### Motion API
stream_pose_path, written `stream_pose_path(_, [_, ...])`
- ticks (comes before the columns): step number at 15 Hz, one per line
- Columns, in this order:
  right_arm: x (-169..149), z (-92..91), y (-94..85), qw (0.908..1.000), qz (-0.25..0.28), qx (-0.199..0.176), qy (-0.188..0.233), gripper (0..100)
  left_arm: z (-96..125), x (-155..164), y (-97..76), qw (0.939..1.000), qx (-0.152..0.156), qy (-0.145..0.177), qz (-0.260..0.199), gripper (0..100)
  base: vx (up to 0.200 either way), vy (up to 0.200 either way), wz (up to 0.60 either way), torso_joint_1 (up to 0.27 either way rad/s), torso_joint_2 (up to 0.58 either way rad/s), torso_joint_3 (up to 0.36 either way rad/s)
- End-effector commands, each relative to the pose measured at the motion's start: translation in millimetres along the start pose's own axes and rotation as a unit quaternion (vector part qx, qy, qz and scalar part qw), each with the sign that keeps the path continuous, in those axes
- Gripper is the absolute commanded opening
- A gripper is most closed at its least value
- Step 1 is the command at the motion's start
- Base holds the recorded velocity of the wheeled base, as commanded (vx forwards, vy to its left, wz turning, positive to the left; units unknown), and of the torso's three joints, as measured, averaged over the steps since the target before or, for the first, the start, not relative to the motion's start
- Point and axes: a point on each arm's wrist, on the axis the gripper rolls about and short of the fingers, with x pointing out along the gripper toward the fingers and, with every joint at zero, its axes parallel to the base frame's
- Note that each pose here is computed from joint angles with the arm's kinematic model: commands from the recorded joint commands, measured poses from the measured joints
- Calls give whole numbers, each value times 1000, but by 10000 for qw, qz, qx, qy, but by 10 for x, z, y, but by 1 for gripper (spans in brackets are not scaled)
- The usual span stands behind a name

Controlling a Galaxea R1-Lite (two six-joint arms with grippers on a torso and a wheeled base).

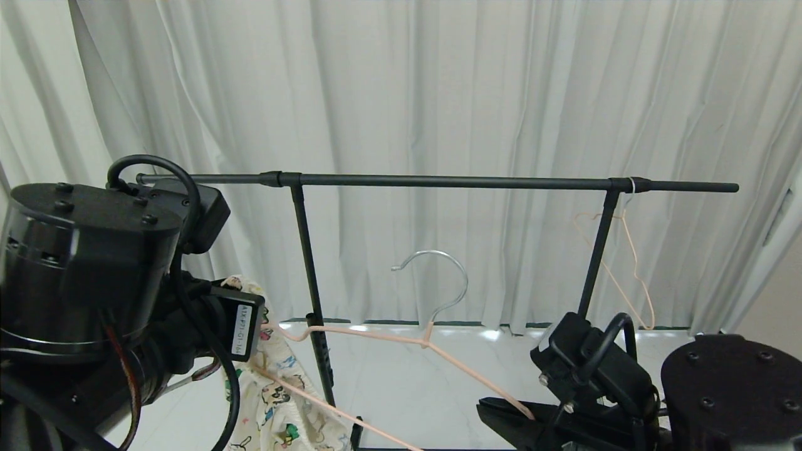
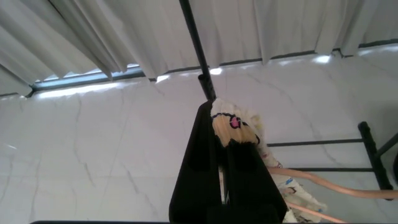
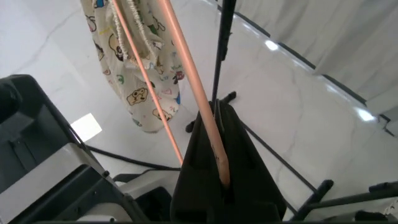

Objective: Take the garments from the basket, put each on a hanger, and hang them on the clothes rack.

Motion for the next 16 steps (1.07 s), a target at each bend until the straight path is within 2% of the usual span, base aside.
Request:
stream_pose_path(1, [50, -11, 13, 10000, 3, 3, -17, 0, 10, -20, -15, 10000, -22, -40, -54, 0, 0, 0, 0, 0, 0, 0])
stream_pose_path(4, [226, 4, 63, 9998, -146, 18, -169, 0, 24, -105, 9, 9995, -212, -167, -155, 0, 0, 0, 0, 0, 0, 0])
stream_pose_path(8, [451, 64, 246, 9998, 7, -34, -183, 0, 34, -249, -66, 9976, -266, -343, -531, 0, 0, 0, 0, 0, 0, 0])
stream_pose_path(10, [534, 68, 311, 9999, 23, -2, -171, 0, 55, -305, -109, 9961, -356, -413, -700, 0, 0, 0, 0, 0, 0, 0])
stream_pose_path(12, [620, 79, 404, 9997, 1, 139, -205, 0, 126, -421, -181, 9917, -535, -570, -1022, 0, 0, 0, 0, 0, 0, 0])
stream_pose_path(16, [689, 90, 514, 9994, 50, 238, -238, 0, 129, -520, -290, 9878, -427, -639, -1355, 0, 0, 0, 0, 0, 0, 0])
